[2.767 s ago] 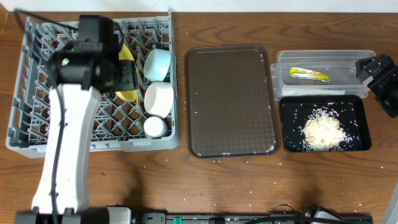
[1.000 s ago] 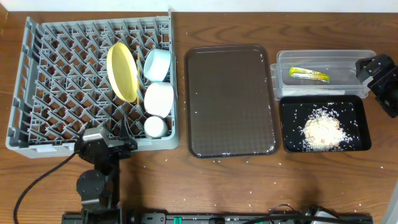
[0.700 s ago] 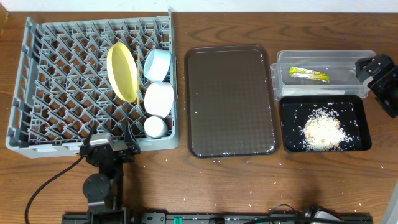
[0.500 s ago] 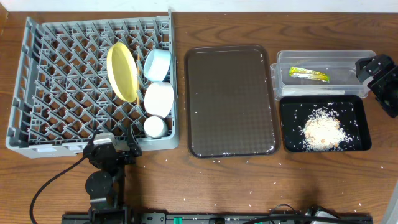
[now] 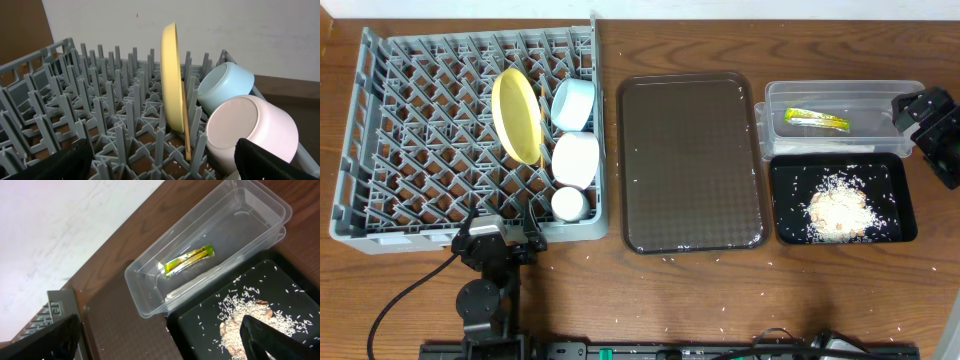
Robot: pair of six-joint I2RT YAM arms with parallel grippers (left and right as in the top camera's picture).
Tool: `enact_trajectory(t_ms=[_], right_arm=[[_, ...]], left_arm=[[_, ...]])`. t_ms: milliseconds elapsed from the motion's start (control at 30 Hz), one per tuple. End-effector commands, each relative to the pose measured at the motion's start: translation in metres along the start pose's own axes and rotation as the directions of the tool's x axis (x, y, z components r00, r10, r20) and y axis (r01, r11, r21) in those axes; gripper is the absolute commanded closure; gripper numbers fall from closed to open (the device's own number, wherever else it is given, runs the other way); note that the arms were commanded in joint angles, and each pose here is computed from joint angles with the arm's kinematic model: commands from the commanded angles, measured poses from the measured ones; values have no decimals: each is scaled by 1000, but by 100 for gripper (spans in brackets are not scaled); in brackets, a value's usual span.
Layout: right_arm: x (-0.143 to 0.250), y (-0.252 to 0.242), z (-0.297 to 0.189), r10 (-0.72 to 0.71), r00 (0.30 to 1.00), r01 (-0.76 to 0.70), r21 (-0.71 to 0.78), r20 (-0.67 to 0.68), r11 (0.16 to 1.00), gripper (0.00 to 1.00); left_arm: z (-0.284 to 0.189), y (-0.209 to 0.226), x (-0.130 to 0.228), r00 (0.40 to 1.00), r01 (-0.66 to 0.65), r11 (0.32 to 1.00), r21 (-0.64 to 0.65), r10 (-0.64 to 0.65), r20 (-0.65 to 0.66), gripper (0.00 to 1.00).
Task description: Sort waste into correct bins and load items into the dishwasher
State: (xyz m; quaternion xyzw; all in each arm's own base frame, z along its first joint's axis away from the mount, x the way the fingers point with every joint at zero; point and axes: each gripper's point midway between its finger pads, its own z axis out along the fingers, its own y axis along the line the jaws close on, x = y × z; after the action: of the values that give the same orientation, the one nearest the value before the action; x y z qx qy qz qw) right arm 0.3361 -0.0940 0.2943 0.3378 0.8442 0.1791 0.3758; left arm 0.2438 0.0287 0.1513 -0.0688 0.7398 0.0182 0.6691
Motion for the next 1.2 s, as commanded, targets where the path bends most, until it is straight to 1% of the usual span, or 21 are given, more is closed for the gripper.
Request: enact_trajectory(t_ms=[0, 400, 567, 600, 667, 700, 733, 800, 833, 900, 967, 1000, 1033, 1067, 1167], right_arm=[[-4, 2, -3, 1, 1000, -1, -6, 9, 1000, 1], [-4, 2, -3, 1, 1000, -1, -6, 9, 1000, 1], [3, -1, -3, 13, 1000, -13, 8, -16, 1000, 1], [4, -7, -3, -14, 1000, 15, 39, -17, 999, 1], [6, -9, -1, -62, 998, 63, 44, -27, 997, 1], [9, -5, 1, -139, 990, 140, 31, -29, 990, 1], [13, 8, 3, -278, 960, 278, -5, -12, 961, 1], [20, 28, 5, -458, 888, 460, -55, 40, 886, 1], [28, 48, 6, -597, 796, 605, -89, 105, 791, 1], [42, 66, 8, -713, 675, 736, -98, 188, 670, 1], [62, 79, 9, -787, 555, 827, -74, 270, 558, 1], [78, 81, 10, -813, 490, 864, -50, 315, 501, 1], [94, 79, 11, -822, 448, 884, -35, 351, 467, 1], [113, 73, 12, -816, 421, 894, -32, 395, 446, 1], [141, 52, 17, -779, 398, 897, -29, 485, 441, 1]], left_arm=[[1, 5, 17, 998, -11, 1000, -22, 10, -61, 9], [1, 5, 17, 998, -11, 1000, -22, 10, -62, 9], [1, 5, 17, 998, -11, 1000, -22, 10, -62, 9], [1, 5, 17, 998, -11, 1000, -23, 10, -62, 9], [1, 5, 17, 998, -11, 1000, -22, 10, -62, 9], [1, 5, 17, 998, -11, 1000, -23, 10, -62, 9], [1, 5, 17, 998, -11, 1000, -22, 10, -62, 9], [1, 5, 17, 998, -11, 1000, -23, 10, -62, 9], [1, 5, 17, 998, -11, 1000, -23, 10, -62, 9], [1, 5, 17, 998, -11, 1000, -23, 10, -62, 9], [1, 5, 17, 998, -11, 1000, -22, 10, -62, 9], [1, 5, 17, 998, -11, 1000, -22, 10, -62, 9], [1, 5, 17, 998, -11, 1000, -22, 10, -62, 9], [1, 5, 17, 998, -11, 1000, -22, 10, -62, 9], [1, 5, 17, 998, -11, 1000, -22, 10, -62, 9]])
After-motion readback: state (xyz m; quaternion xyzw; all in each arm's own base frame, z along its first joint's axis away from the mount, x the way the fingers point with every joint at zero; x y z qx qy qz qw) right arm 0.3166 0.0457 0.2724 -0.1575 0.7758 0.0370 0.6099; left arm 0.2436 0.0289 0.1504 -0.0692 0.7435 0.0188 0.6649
